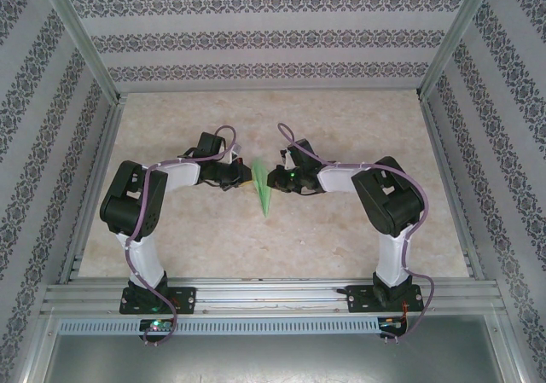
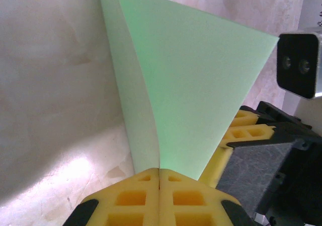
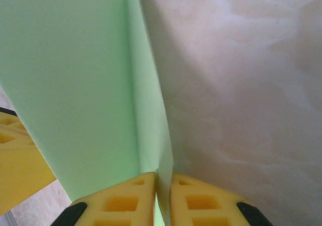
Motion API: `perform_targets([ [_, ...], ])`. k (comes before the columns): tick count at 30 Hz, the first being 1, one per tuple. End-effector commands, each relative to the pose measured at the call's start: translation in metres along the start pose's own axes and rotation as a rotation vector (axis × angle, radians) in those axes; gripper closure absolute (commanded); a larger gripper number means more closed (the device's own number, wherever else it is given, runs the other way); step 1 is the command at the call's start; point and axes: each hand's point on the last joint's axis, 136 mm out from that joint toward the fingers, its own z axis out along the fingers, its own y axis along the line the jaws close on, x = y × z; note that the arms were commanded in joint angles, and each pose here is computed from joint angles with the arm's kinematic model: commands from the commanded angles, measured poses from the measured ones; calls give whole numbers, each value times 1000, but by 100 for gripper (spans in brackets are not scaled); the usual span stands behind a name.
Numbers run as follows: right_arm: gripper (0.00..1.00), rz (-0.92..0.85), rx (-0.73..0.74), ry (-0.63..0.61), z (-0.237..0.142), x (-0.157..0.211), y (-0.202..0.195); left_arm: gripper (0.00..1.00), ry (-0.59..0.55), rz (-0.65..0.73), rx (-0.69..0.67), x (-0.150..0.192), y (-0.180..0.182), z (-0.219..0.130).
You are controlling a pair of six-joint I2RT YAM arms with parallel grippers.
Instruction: Fold a paper plane with a square sheet of paper (fold left side to right side)
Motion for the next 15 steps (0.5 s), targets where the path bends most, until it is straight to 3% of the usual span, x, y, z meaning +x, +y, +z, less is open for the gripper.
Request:
perform_targets([
  [1, 78, -42, 33, -53, -21, -8, 6, 100, 6, 0, 12, 6, -5, 3],
  [10, 59, -110, 76, -47, -58, 7, 15, 100, 1, -9, 47, 5, -11, 5],
  [15, 49, -131, 36, 32, -48, 26, 34, 100, -1, -5, 45, 5, -11, 6],
])
